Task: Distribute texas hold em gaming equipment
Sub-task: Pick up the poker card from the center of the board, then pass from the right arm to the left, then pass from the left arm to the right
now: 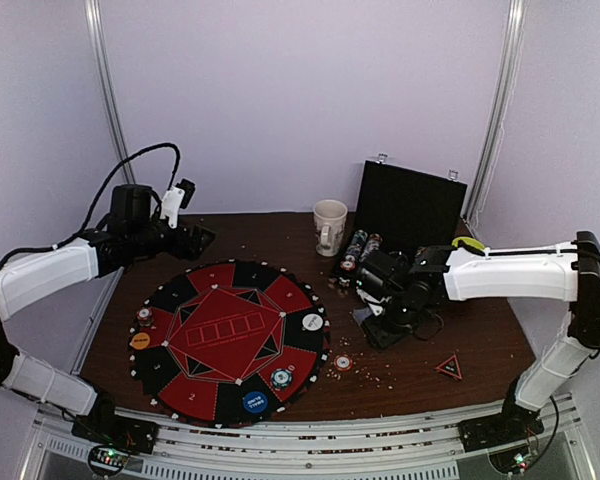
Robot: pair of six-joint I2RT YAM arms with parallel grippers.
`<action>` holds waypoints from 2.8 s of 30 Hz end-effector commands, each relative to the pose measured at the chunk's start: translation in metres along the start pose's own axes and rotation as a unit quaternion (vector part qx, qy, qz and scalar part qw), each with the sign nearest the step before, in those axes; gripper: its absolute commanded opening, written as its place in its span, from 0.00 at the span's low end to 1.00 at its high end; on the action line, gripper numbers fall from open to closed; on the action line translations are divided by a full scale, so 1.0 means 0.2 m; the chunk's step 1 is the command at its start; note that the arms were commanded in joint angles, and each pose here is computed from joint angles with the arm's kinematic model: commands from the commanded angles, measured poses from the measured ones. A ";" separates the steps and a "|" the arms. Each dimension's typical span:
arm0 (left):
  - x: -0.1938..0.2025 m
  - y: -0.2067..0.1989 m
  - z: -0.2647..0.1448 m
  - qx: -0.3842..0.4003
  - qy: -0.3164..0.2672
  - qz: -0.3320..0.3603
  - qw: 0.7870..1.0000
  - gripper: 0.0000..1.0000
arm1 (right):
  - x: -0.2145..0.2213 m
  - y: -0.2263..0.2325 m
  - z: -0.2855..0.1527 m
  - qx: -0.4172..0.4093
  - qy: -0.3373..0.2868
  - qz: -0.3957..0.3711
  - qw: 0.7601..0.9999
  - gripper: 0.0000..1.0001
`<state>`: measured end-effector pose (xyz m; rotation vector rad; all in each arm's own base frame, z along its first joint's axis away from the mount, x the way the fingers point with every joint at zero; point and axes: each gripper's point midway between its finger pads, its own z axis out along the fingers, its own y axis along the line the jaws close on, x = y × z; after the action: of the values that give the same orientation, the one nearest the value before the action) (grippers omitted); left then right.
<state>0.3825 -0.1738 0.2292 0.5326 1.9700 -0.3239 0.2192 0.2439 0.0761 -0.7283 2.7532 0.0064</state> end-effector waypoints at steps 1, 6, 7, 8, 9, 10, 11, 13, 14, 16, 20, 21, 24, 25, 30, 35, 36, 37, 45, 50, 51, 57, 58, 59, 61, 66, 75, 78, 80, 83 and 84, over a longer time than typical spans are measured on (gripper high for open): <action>-0.10 -0.23 0.04 0.126 -0.016 -0.089 0.988 0.79 | -0.22 0.13 -0.17 0.010 -0.067 -0.117 0.991 0.53; -0.12 -0.53 0.03 0.254 -0.005 -0.133 0.958 0.85 | -0.39 0.33 -0.28 -0.009 -0.116 -0.204 0.972 0.53; -0.13 -0.59 0.02 0.280 -0.006 -0.139 0.950 0.87 | -0.41 0.36 -0.30 -0.011 -0.125 -0.215 0.969 0.53; -0.13 -0.63 0.01 0.300 -0.005 -0.144 0.943 0.88 | -0.43 0.38 -0.30 -0.012 -0.129 -0.225 0.966 0.53; -0.12 -0.68 0.01 0.318 -0.003 -0.148 0.936 0.90 | -0.44 0.41 -0.31 -0.013 -0.133 -0.234 0.963 0.53; -0.11 -0.73 0.01 0.335 0.001 -0.150 0.930 0.90 | -0.45 0.43 -0.32 -0.014 -0.136 -0.240 0.961 0.53; -0.09 -0.77 0.01 0.350 0.005 -0.150 0.925 0.91 | -0.45 0.46 -0.33 -0.017 -0.141 -0.247 0.958 0.53; -0.05 -0.85 0.02 0.380 0.021 -0.152 0.912 0.91 | -0.47 0.49 -0.35 -0.020 -0.155 -0.257 0.954 0.53; -0.03 -0.88 0.03 0.392 0.031 -0.157 0.906 0.91 | -0.48 0.51 -0.36 -0.018 -0.163 -0.261 0.951 0.53; 0.00 -0.93 0.04 0.413 0.043 -0.160 0.895 0.91 | -0.50 0.52 -0.38 -0.016 -0.173 -0.268 0.947 0.53; 0.06 -0.98 0.05 0.440 0.064 -0.162 0.881 0.87 | -0.52 0.55 -0.39 -0.014 -0.180 -0.283 0.942 0.53; 0.07 -0.99 0.05 0.441 0.066 -0.162 0.880 0.85 | -0.53 0.55 -0.39 -0.014 -0.180 -0.285 0.941 0.53; 0.11 -1.02 0.06 0.452 0.075 -0.160 0.874 0.82 | -0.54 0.56 -0.39 -0.014 -0.184 -0.292 0.939 0.52; 0.12 -1.03 0.06 0.457 0.079 -0.160 0.871 0.82 | -0.54 0.57 -0.39 -0.014 -0.184 -0.293 0.938 0.52; 0.15 -1.08 0.05 0.476 0.089 -0.158 0.860 0.85 | -0.54 0.57 -0.36 -0.010 -0.180 -0.300 0.937 0.52; 0.18 -1.10 0.04 0.488 0.095 -0.153 0.854 0.85 | -0.56 0.58 -0.35 -0.010 -0.183 -0.302 0.935 0.52; 0.19 -1.10 0.04 0.489 0.097 -0.153 0.853 0.85 | -0.56 0.59 -0.36 -0.011 -0.184 -0.304 0.935 0.52; 0.20 -1.11 0.05 0.490 0.099 -0.152 0.853 0.84 | -0.56 0.59 -0.36 -0.011 -0.186 -0.304 0.934 0.52; 0.27 -1.15 0.11 0.484 0.127 -0.134 0.856 0.66 | -0.58 0.60 -0.36 -0.006 -0.185 -0.317 0.930 0.52; 0.26 -1.19 0.08 0.505 0.126 -0.121 0.845 0.47 | -0.59 0.59 -0.36 0.002 -0.189 -0.321 0.928 0.52; 0.26 -1.19 0.07 0.511 0.124 -0.117 0.843 0.43 | -0.59 0.59 -0.36 0.005 -0.189 -0.320 0.928 0.52; 0.25 -1.22 0.01 0.535 0.119 -0.105 0.829 0.00 | -0.60 0.57 -0.38 0.010 -0.200 -0.314 0.928 0.52; 0.24 -1.22 0.00 0.537 0.118 -0.105 0.829 0.00 | -0.60 0.57 -0.39 0.010 -0.205 -0.311 0.928 0.55; 0.24 -1.22 0.00 0.536 0.117 -0.107 0.829 0.00 | -0.60 0.56 -0.40 0.011 -0.212 -0.308 0.927 0.65; 0.21 -1.21 0.00 0.531 0.107 -0.111 0.833 0.00 | -0.63 0.55 -0.46 0.010 -0.243 -0.294 0.924 0.91; 0.08 -1.21 -0.06 0.549 0.068 -0.122 0.824 0.00 | -0.60 0.51 -0.60 -0.024 -0.360 -0.281 0.889 1.00; -0.06 -1.19 -0.12 0.541 0.028 -0.119 0.832 0.00 | -0.54 0.40 -0.82 -0.090 -0.560 -0.257 0.783 1.00; -0.10 -1.19 -0.14 0.540 0.019 -0.123 0.832 0.00 | -0.57 0.42 -0.78 -0.075 -0.546 -0.274 0.788 1.00; -0.12 -1.18 -0.15 0.540 0.013 -0.125 0.832 0.00 | -0.58 0.44 -0.79 -0.078 -0.555 -0.278 0.780 1.00; -0.14 -1.18 -0.16 0.539 0.006 -0.125 0.833 0.00 | -0.60 0.46 -0.78 -0.085 -0.563 -0.282 0.772 1.00; -0.15 -1.18 -0.16 0.537 0.004 -0.126 0.834 0.00 | -0.61 0.48 -0.77 -0.090 -0.560 -0.286 0.772 1.00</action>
<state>0.2494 -0.3711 0.2394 0.9541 1.8223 -1.6577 0.2302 0.3586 0.2275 -1.1160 1.4435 0.3810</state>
